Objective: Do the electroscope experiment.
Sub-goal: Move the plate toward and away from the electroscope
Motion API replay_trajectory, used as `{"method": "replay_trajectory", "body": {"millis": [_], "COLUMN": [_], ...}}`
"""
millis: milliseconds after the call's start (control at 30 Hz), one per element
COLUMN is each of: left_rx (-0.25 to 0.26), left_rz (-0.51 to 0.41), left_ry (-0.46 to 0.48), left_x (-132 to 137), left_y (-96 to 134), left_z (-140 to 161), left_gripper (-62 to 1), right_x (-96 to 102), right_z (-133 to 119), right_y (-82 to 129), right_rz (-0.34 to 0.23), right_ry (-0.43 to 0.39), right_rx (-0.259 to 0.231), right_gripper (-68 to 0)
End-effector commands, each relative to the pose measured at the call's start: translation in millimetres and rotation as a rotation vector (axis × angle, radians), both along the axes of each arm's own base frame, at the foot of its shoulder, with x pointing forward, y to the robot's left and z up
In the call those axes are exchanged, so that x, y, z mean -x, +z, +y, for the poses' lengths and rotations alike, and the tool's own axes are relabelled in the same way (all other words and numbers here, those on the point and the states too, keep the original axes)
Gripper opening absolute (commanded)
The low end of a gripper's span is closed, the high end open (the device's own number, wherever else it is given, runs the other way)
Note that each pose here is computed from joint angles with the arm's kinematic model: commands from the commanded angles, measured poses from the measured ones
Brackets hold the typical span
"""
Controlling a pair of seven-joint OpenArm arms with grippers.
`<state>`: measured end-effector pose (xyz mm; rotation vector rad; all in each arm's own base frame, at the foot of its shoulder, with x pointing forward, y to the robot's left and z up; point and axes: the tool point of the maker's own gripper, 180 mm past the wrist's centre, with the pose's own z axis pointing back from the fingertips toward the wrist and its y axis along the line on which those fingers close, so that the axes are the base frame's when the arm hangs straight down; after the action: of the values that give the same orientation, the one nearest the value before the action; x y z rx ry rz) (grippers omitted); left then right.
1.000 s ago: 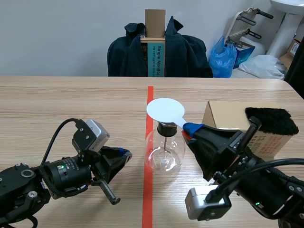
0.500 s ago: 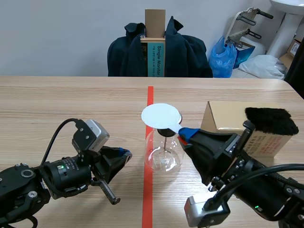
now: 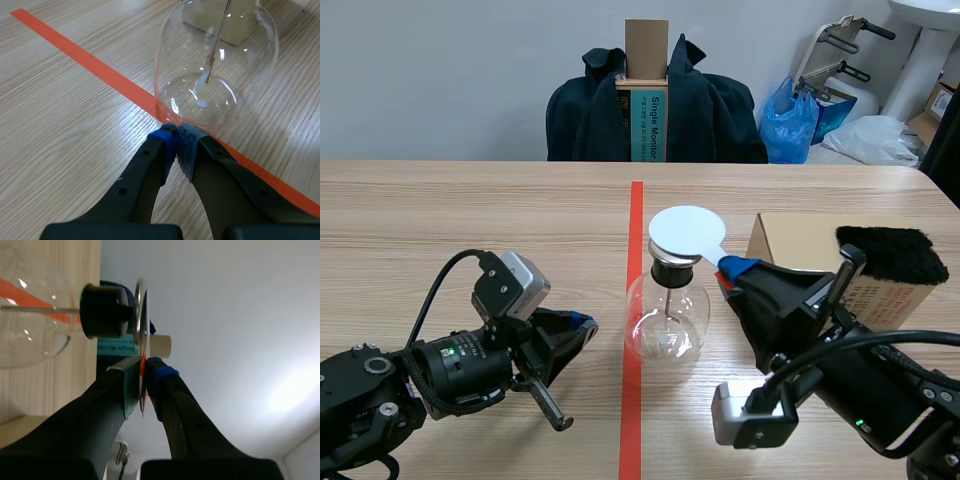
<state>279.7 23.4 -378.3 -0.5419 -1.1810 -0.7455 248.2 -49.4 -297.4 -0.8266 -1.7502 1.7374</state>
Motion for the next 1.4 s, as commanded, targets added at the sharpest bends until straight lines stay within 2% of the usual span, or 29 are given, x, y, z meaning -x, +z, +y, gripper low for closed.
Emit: {"method": "replay_trajectory", "body": {"millis": [0, 200, 533, 733, 1367], "left_rx": [0.026, 0.026, 0.026, 0.026, 0.026], "left_rz": [-0.032, -0.032, -0.032, -0.032, -0.032], "left_ry": [0.004, 0.004, 0.004, 0.004, 0.004], "left_x": [-6.8, -6.8, -6.8, -6.8, -6.8], "left_y": [11.8, 11.8, 11.7, 11.7, 11.7], "left_z": [-2.6, -2.6, -2.5, -2.5, -2.5], "left_gripper": [-58.7, -58.7, -58.7, -58.7, -58.7], "right_x": [-9.3, -19.1, -27.4, -27.9, 3.4], "right_z": [-6.1, -20.0, -37.0, -38.0, 2.0], "right_y": [14.0, 21.9, 21.7, 21.7, 15.4], "right_rz": [-0.054, -0.097, -0.091, -0.091, -0.079], "right_ry": [-0.03, -0.127, -0.237, -0.244, 0.028], "right_rx": [-0.009, -0.023, -0.034, -0.034, -0.009], "right_gripper": [-66.7, -66.7, -66.7, -66.7, -66.7]}}
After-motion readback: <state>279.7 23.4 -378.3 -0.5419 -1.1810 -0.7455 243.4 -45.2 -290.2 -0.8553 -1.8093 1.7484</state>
